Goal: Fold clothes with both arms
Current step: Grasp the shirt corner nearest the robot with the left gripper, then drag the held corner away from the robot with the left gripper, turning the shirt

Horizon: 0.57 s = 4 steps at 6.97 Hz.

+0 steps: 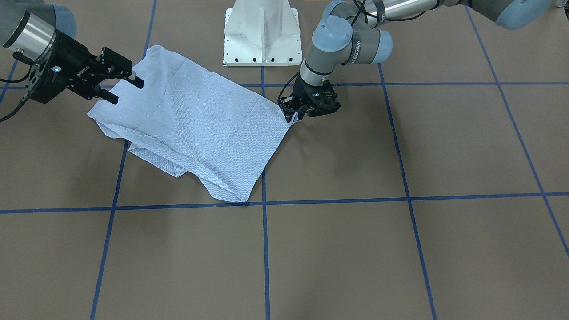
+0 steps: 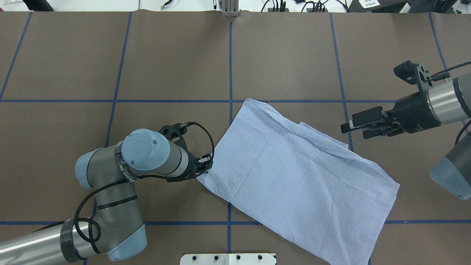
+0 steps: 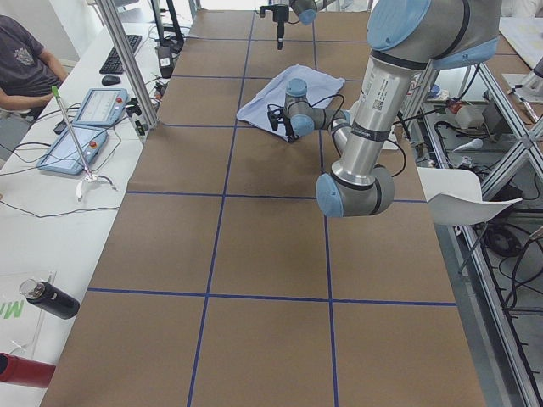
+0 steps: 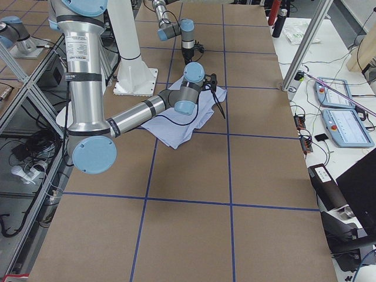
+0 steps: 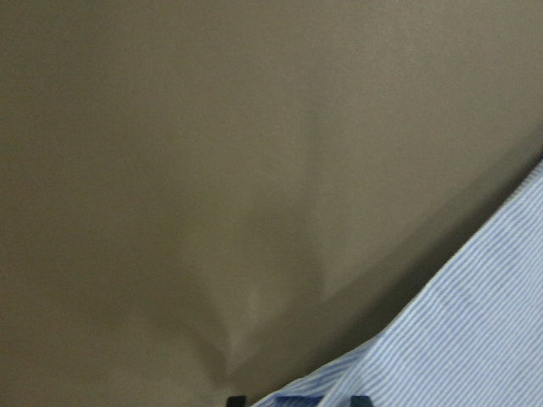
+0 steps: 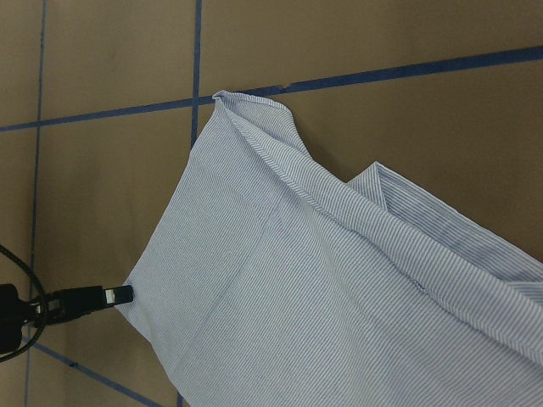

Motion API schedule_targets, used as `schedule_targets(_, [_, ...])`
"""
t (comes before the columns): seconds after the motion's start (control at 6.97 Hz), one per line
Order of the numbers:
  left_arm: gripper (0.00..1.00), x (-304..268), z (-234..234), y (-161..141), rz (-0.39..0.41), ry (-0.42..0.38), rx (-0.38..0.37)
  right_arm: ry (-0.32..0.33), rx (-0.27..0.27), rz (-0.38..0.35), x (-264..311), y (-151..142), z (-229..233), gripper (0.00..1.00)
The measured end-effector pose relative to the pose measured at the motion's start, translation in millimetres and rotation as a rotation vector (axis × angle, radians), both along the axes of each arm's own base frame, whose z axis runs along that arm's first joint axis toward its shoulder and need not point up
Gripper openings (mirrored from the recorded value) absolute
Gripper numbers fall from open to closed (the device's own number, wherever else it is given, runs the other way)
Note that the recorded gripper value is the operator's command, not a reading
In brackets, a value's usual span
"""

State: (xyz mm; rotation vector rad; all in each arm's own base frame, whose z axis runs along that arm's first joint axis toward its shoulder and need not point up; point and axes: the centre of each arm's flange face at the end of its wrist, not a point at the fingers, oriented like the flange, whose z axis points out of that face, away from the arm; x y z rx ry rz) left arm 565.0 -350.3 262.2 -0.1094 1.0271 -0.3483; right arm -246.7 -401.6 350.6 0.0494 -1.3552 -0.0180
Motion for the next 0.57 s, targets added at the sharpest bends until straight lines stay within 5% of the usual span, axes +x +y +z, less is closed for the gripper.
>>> schedule_targets(0.57, [0.00,-24.1,-17.4,-21.3,-0.041,0.026,0.008,0.001,-0.001,0.015,6.7,-4.5,1.5,1.00])
